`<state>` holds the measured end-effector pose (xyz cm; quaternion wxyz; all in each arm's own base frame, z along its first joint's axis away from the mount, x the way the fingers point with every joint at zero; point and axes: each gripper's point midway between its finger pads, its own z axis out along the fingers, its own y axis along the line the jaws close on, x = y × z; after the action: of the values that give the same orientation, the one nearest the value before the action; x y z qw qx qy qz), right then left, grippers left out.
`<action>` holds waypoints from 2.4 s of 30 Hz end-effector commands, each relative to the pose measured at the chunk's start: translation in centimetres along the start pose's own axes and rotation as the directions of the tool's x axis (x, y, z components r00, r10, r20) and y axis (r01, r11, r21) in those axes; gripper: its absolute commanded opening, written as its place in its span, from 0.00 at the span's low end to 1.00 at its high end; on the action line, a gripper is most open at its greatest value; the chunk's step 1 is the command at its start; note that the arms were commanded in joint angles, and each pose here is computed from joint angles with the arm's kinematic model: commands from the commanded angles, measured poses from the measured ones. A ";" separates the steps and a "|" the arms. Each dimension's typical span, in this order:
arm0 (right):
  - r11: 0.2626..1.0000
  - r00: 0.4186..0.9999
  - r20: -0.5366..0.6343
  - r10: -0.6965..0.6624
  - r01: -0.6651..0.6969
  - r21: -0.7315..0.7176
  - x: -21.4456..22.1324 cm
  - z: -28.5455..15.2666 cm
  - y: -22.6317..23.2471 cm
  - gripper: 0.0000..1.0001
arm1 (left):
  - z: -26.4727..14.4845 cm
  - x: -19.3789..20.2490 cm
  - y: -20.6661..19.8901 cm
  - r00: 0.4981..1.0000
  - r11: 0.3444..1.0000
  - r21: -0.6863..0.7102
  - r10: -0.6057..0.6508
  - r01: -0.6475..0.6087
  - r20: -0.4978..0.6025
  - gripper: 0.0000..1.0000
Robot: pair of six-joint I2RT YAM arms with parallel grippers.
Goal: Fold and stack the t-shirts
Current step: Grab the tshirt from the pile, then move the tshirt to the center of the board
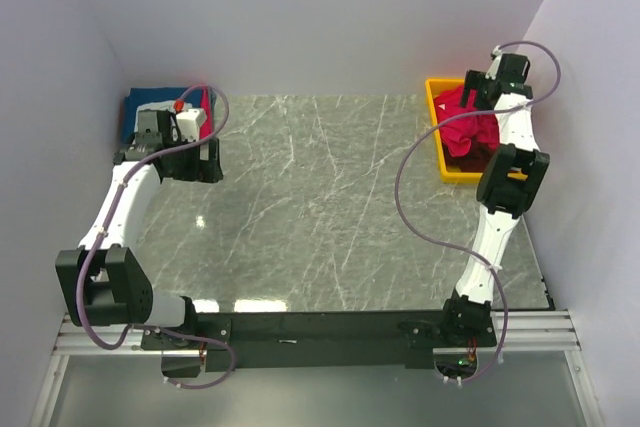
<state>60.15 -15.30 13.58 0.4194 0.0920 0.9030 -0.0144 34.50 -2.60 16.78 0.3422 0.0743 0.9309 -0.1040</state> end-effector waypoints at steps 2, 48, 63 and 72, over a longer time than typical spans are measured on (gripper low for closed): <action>0.998 0.992 0.106 -0.062 0.060 0.021 -2.7 1.4 -0.8 1.00 | -0.4 0.0 0.1 0.999 1.000 -0.003 0.018 -0.018 -0.031 0.99; 0.931 0.917 0.375 0.137 0.011 -0.366 -14.7 -26.0 8.9 0.00 | -0.3 -3.4 -1.0 0.998 0.998 0.057 -0.012 0.008 0.069 0.99; 0.740 0.710 0.683 0.174 0.364 -0.566 -16.9 -49.7 20.1 0.00 | -3.0 -6.9 -2.3 0.982 0.989 0.137 -0.085 0.062 0.166 0.99; 0.581 0.696 0.718 -0.032 0.597 -0.553 -6.0 -49.6 30.2 0.22 | -6.3 -8.9 -2.8 0.958 0.968 0.233 -0.150 0.092 0.246 0.99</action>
<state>31.83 16.18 53.65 0.6755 -0.2273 0.6402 0.2867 36.99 -3.53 23.32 0.3976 0.0272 0.8940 -0.2049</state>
